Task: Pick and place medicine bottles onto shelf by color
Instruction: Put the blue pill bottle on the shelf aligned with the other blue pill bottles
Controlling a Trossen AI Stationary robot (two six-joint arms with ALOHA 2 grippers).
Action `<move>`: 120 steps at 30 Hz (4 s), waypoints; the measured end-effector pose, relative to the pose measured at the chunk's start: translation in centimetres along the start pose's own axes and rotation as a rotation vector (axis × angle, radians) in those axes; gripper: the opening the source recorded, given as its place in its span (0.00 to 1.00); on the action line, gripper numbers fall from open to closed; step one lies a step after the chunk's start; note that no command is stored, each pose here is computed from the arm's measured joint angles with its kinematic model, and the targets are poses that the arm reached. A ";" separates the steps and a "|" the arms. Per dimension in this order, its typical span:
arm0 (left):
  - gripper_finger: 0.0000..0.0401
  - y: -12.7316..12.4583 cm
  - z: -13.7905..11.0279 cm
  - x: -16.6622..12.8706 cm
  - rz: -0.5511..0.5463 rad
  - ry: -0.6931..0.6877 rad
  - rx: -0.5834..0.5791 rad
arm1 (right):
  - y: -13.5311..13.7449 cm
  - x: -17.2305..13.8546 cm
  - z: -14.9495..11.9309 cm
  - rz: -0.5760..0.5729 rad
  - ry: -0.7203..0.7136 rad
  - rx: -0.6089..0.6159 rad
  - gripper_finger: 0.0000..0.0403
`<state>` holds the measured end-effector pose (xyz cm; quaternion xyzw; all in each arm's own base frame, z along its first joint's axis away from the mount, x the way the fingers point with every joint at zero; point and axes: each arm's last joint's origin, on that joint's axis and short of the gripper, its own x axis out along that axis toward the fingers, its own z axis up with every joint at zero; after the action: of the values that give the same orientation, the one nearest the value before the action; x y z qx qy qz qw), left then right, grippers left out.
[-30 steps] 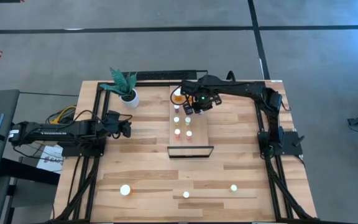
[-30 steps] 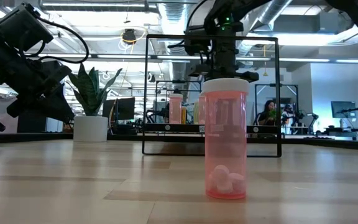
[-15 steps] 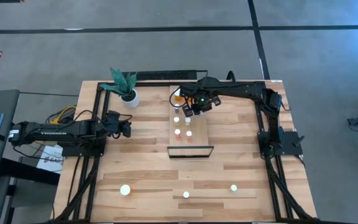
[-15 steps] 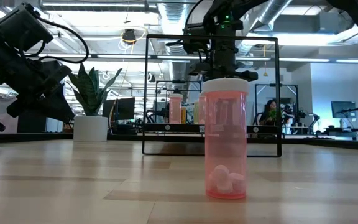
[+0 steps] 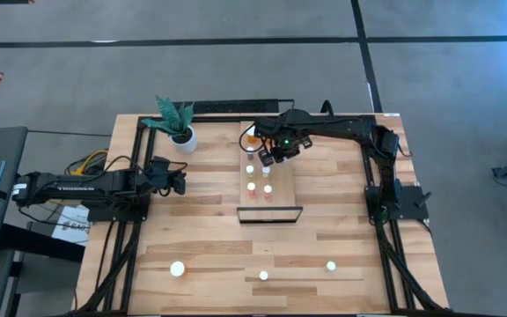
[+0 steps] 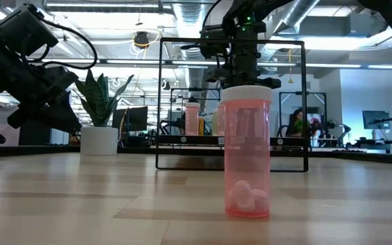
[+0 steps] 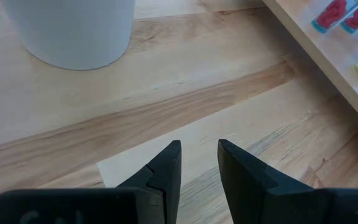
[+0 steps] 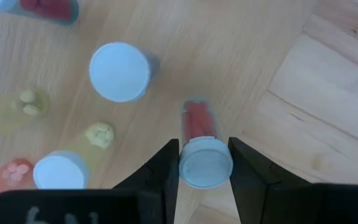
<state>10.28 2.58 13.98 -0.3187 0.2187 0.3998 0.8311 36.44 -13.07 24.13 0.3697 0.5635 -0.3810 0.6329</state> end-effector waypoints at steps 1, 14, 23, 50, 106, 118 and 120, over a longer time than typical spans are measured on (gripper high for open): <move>0.23 0.0 0.0 0.0 0.000 0.000 0.000 | 0.0 0.0 0.0 -0.001 -0.001 -0.002 0.32; 0.23 0.0 0.0 0.0 0.000 0.000 0.000 | 0.4 0.0 -0.4 -0.009 -0.012 -0.018 0.32; 0.23 0.0 0.0 0.0 0.000 0.000 0.000 | 0.0 1.0 -0.6 -0.022 0.004 -0.006 0.32; 0.23 0.0 0.0 0.0 0.000 0.000 0.000 | -0.7 0.2 -0.3 -0.040 0.056 -0.033 0.32; 0.23 0.0 0.0 0.0 -0.001 0.000 -0.001 | -8.7 3.3 -8.4 -0.055 0.339 0.485 0.32; 0.23 0.0 0.0 0.0 0.000 0.000 0.000 | -8.7 4.7 -8.7 0.004 0.354 0.489 0.33; 0.23 0.0 0.0 0.0 0.000 0.000 0.000 | -8.6 4.7 -8.7 0.010 0.350 0.484 0.33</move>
<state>10.28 2.57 13.98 -0.3187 0.2186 0.3997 0.8312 25.31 -9.34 18.29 0.5726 0.5550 -0.4316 0.4215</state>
